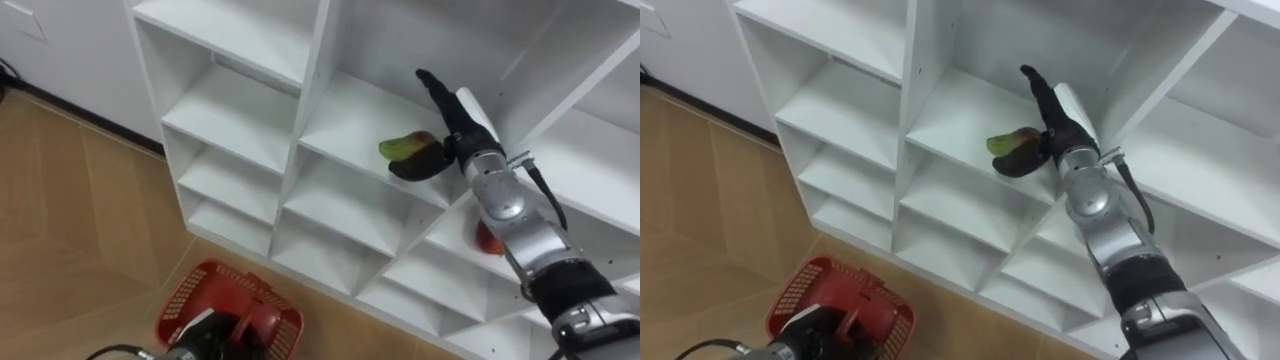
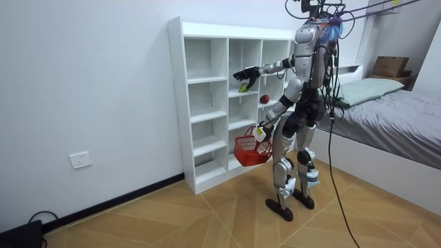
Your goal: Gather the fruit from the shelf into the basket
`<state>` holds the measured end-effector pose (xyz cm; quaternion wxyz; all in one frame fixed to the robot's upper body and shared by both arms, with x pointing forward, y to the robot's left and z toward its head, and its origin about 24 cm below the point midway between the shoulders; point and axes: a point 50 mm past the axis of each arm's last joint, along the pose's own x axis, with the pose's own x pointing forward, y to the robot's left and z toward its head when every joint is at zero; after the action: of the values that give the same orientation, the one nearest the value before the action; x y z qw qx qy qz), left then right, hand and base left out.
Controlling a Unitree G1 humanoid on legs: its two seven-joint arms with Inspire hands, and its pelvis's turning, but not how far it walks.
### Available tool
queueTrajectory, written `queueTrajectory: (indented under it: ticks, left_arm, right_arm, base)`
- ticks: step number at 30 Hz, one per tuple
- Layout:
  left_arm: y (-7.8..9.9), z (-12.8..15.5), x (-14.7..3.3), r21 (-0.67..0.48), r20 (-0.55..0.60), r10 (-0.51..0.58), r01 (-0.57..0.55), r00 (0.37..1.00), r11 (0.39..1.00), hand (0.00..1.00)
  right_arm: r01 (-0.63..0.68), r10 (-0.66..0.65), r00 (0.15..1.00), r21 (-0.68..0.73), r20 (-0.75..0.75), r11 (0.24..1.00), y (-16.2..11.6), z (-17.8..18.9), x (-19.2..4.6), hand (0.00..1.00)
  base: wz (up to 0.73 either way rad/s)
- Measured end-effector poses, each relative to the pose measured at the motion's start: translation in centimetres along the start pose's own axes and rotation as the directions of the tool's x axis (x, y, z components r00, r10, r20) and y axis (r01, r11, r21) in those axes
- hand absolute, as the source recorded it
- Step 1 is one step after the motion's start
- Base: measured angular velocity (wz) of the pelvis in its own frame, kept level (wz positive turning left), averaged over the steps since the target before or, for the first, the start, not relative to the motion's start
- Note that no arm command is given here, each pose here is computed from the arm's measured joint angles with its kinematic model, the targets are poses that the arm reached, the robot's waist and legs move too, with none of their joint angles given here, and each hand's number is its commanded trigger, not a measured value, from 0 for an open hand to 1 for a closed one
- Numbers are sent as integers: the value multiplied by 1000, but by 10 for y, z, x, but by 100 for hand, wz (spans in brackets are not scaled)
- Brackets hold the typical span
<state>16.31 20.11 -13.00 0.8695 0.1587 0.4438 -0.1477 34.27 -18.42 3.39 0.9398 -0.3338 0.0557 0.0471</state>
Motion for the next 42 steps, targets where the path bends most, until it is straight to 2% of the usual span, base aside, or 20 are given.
queueTrajectory:
  ticks: [15, 42]
  left_arm:
    - [10, 7, 0, -3, 23, 46, -46, 999, 999, 100]
    - [3, 11, 3, -2, 32, 35, -35, 999, 999, 100]
  right_arm:
    - [-1, 1, 1000, -55, -5, 998, -6, -2, 2, 0]
    - [37, -38, 999, -148, 0, 988, -23, 1, 10, 0]
  base:
    - [0]
    - [0]
